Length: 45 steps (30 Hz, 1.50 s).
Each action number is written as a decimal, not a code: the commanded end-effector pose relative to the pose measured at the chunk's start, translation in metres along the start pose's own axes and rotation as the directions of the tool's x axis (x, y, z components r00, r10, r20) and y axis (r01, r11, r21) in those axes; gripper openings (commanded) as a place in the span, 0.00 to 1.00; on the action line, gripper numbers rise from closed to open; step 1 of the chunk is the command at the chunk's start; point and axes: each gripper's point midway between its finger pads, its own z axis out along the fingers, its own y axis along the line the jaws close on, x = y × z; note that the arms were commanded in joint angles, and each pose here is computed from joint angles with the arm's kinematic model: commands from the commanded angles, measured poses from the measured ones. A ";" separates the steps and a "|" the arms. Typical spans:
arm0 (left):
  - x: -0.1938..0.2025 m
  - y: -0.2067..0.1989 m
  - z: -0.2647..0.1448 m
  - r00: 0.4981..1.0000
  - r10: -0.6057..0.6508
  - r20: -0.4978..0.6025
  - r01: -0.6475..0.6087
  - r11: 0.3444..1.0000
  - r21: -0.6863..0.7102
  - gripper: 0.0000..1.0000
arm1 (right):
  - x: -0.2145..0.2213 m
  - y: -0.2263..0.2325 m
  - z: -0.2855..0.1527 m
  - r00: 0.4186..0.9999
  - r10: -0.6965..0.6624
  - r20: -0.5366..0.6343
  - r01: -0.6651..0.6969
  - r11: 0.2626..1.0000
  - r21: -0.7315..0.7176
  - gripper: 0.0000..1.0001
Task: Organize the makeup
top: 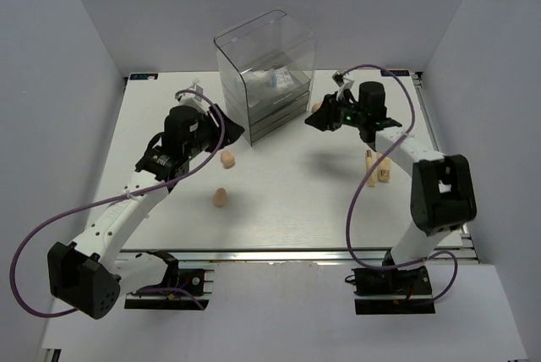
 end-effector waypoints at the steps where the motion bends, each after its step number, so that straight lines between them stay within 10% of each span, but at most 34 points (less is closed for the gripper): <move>1: -0.070 -0.037 -0.011 0.947 0.124 0.296 -0.156 0.984 0.085 0.65 | -0.014 0.019 0.024 0.902 0.432 0.010 -0.431 0.899 -0.076 0.40; 5: -0.082 -0.042 -0.013 0.925 0.092 0.370 -0.143 0.983 0.112 0.95 | -0.012 0.017 0.055 0.698 0.716 0.006 -0.715 0.698 -0.049 0.52; 9: -0.076 -0.043 -0.007 0.939 0.061 0.338 -0.111 0.985 0.130 0.98 | 0.000 0.011 0.085 0.603 0.797 0.019 -0.797 0.604 -0.033 0.61; 35: -0.063 -0.010 -0.013 0.948 0.047 0.315 -0.052 0.999 0.009 0.96 | 0.003 -0.045 0.157 0.562 0.822 0.091 -0.825 0.565 -0.007 0.42; 45: -0.057 -0.009 -0.009 0.951 0.001 0.309 -0.011 1.000 0.029 0.59 | 0.000 -0.049 0.159 0.591 0.798 0.116 -0.798 0.600 -0.063 0.13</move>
